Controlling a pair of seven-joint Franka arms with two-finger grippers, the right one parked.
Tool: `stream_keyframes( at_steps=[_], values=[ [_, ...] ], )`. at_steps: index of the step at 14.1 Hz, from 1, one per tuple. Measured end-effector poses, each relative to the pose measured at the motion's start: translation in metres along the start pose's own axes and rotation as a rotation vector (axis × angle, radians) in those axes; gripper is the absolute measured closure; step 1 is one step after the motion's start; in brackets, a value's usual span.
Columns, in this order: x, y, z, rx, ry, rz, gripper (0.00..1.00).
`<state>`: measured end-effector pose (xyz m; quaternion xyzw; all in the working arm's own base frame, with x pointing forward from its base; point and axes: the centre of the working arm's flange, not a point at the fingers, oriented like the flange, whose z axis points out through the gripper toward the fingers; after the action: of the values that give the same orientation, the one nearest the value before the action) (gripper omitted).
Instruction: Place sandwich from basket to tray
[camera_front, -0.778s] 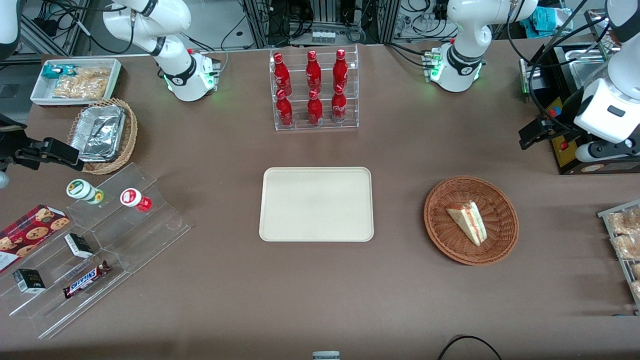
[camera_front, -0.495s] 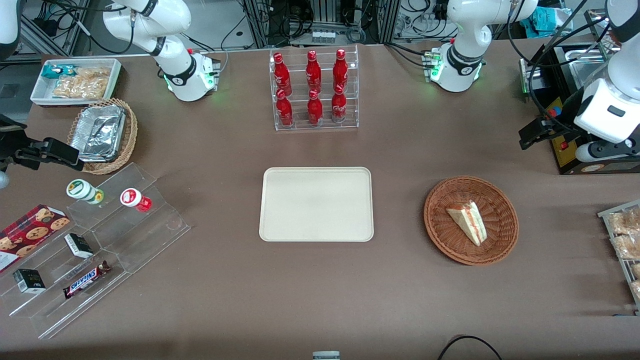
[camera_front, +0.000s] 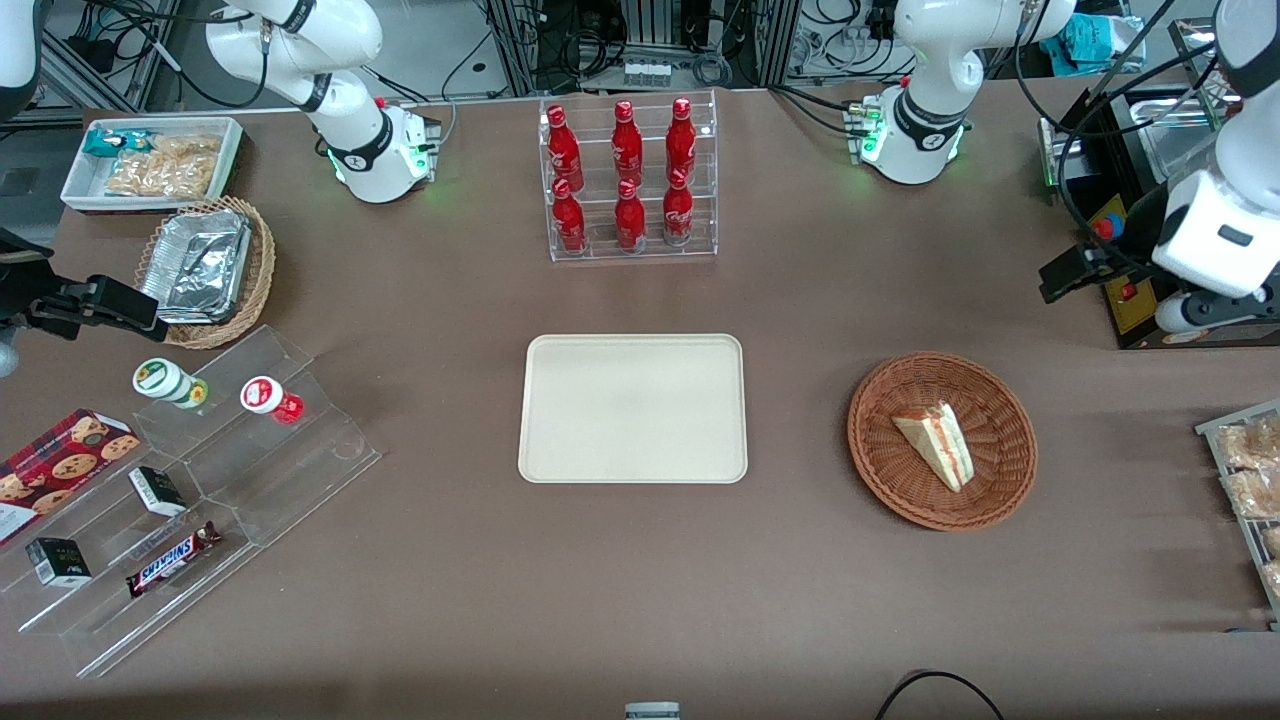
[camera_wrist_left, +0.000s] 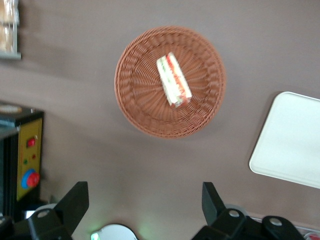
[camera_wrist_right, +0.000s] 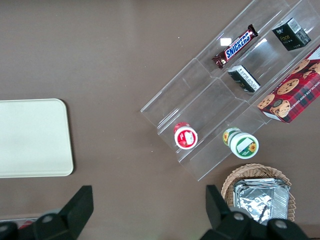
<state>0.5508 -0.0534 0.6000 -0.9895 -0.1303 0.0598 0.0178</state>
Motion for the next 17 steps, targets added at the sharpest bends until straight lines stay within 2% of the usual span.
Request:
stream_keyframes(
  at_steps=[3, 5, 7, 12, 15, 17],
  values=[
    [0.02, 0.005, 0.051, 0.03, -0.091, -0.111, 0.0],
    [0.04, 0.011, 0.094, 0.044, -0.125, -0.231, 0.0],
    [0.057, 0.019, 0.141, 0.042, -0.127, -0.313, 0.0],
    [0.073, 0.029, 0.243, 0.017, -0.102, -0.398, 0.0],
    [0.08, 0.036, 0.282, 0.012, -0.108, -0.455, 0.0],
    [0.083, 0.038, 0.298, 0.001, -0.098, -0.466, 0.0]
  ],
)
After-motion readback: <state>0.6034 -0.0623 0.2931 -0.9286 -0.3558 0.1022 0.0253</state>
